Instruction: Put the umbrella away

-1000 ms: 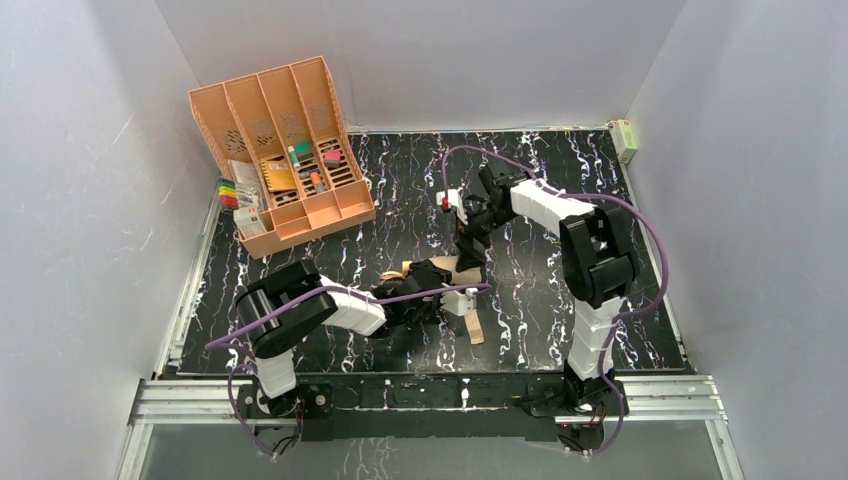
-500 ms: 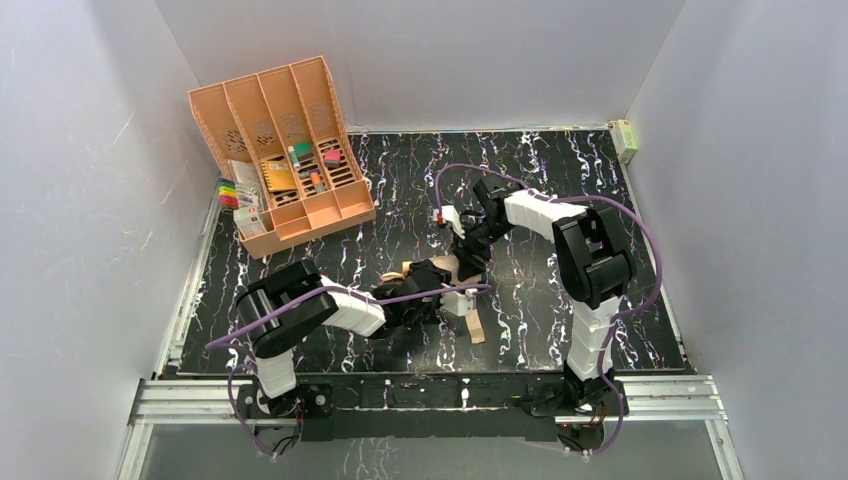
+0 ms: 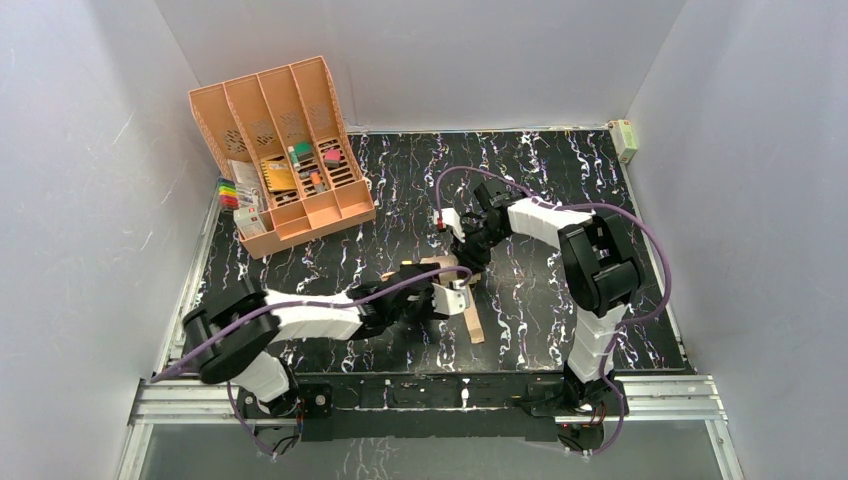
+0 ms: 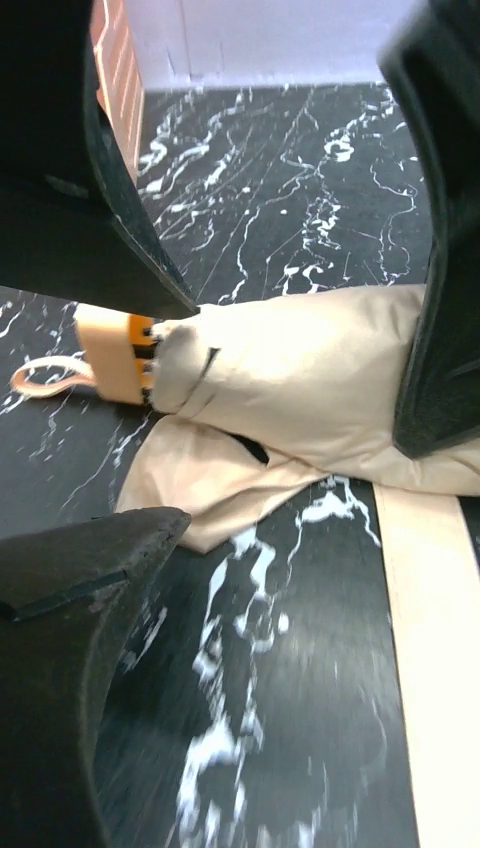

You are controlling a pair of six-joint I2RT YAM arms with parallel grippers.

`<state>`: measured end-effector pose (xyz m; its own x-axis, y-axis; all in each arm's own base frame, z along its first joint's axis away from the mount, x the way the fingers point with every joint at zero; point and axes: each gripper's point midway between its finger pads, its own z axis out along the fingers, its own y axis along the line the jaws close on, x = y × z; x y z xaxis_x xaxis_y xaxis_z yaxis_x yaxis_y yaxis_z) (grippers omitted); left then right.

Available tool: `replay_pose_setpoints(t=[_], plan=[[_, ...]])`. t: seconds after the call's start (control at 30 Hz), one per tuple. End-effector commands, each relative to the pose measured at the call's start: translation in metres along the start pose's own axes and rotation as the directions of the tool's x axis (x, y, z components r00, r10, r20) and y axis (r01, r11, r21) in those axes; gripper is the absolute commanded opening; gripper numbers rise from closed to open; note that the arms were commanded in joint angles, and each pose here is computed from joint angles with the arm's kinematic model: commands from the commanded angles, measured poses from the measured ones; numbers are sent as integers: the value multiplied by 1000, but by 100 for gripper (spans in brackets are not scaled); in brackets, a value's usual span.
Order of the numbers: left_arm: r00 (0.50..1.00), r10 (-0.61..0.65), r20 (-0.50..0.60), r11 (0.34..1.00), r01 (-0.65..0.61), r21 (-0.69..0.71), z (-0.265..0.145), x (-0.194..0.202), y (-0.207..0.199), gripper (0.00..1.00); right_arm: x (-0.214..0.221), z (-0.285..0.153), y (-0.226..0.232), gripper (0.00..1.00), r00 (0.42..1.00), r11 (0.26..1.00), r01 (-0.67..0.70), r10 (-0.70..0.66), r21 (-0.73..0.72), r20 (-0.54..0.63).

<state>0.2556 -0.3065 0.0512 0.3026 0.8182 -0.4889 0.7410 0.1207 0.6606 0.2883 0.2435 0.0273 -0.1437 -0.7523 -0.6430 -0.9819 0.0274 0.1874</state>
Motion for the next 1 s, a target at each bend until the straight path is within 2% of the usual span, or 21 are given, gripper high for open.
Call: replay_pose_setpoints(t=[0.0,0.07,0.17,0.27,0.33,0.43,0.53,0.6,0.7,0.8,0.87,0.97], plan=[[961,-258,94,962,247,120,-40,-24,-15,69,55,2,-44,0,978,978,97,-59,185,-199],[931,-347,115,936,336,106,-57,-27,-9,70,54,1,-43,0,978,973,123,-86,196,-191],[874,-462,151,885,466,7,-81,-21,14,76,54,-2,-42,0,974,957,172,-129,235,-186],[796,-558,235,805,588,-77,-105,-20,41,90,48,-4,-42,0,961,921,256,-208,295,-183],[743,-606,283,756,649,-85,-117,-22,55,98,48,-6,-35,0,952,892,295,-242,343,-188],[660,-685,307,679,732,-60,-123,-19,72,98,39,-5,-23,0,927,834,374,-325,406,-187],[596,-754,275,619,785,-3,-119,-12,84,98,32,-2,-9,0,894,770,446,-406,456,-190],[598,-765,239,624,780,50,-113,-13,85,98,34,1,0,0,876,735,479,-437,480,-206],[655,-731,189,681,715,158,-99,-23,76,98,32,8,10,0,842,687,535,-485,492,-237],[704,-696,145,713,653,255,-81,-30,68,98,29,14,14,0,838,673,538,-493,508,-234],[721,-683,118,716,627,308,-68,-31,67,98,29,16,15,0,833,653,542,-502,530,-234],[721,-689,77,684,611,399,-45,-29,62,98,34,21,20,0,835,663,540,-502,518,-227]])
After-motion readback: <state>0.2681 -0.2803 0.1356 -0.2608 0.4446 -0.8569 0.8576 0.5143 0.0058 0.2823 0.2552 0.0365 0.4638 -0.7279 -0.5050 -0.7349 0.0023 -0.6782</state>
